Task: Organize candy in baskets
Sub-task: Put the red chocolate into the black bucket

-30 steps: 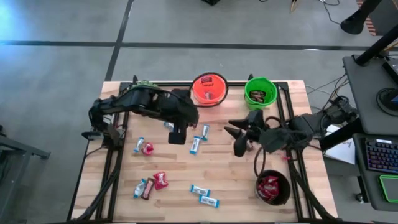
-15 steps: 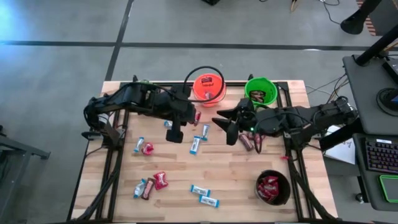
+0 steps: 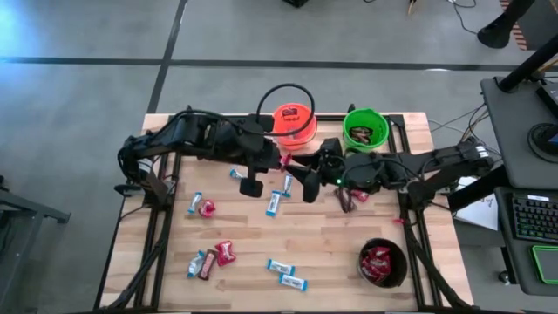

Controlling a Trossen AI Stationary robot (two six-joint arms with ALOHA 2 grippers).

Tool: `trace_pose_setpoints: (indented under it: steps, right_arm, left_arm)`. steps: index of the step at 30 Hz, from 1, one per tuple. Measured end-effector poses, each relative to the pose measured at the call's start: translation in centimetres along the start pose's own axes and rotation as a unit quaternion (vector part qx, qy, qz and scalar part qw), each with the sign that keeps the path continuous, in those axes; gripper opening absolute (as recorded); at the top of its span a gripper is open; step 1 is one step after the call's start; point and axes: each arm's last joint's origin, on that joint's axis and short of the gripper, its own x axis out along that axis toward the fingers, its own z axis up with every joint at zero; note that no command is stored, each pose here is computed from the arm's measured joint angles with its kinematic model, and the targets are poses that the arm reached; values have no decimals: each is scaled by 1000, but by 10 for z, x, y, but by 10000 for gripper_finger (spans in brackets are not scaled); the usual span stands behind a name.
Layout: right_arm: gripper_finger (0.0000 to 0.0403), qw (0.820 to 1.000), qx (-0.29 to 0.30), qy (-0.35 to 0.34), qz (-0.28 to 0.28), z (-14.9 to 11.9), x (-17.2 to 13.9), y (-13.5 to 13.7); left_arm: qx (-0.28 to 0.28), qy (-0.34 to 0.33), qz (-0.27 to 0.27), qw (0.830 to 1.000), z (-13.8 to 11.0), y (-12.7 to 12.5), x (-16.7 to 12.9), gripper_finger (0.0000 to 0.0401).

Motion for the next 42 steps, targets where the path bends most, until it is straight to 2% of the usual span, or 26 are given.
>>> trace_pose_setpoints:
  steps: [8,11,14,19,21,26,33,42]
  right_arm:
    - [195,1000,-7,-6,3,3,10,-5]
    - [179,1000,-10,-9,3,3,12,-5]
    - [141,1000,-11,-8,1,2,14,-6]
    - [45,1000,-15,-9,1,2,14,-6]
    - [26,1000,-17,-9,1,2,13,-6]
    - [26,1000,-17,-10,2,3,13,-5]
    - [26,999,-25,-29,3,6,14,-4]
    - [26,999,-31,-33,9,6,15,-3]
  left_arm:
    - [5,-6,6,1000,1,3,1,0]
    - [10,-7,7,1000,1,4,1,0]
    - [10,-6,8,1000,0,5,2,0]
    - [18,-3,7,1000,-1,6,2,0]
    - [20,-3,8,1000,-1,6,2,0]
    - [20,-3,9,1000,-1,6,2,0]
    - [-2,14,66,998,-1,9,2,5]
    - [5,18,71,997,-2,10,1,28]
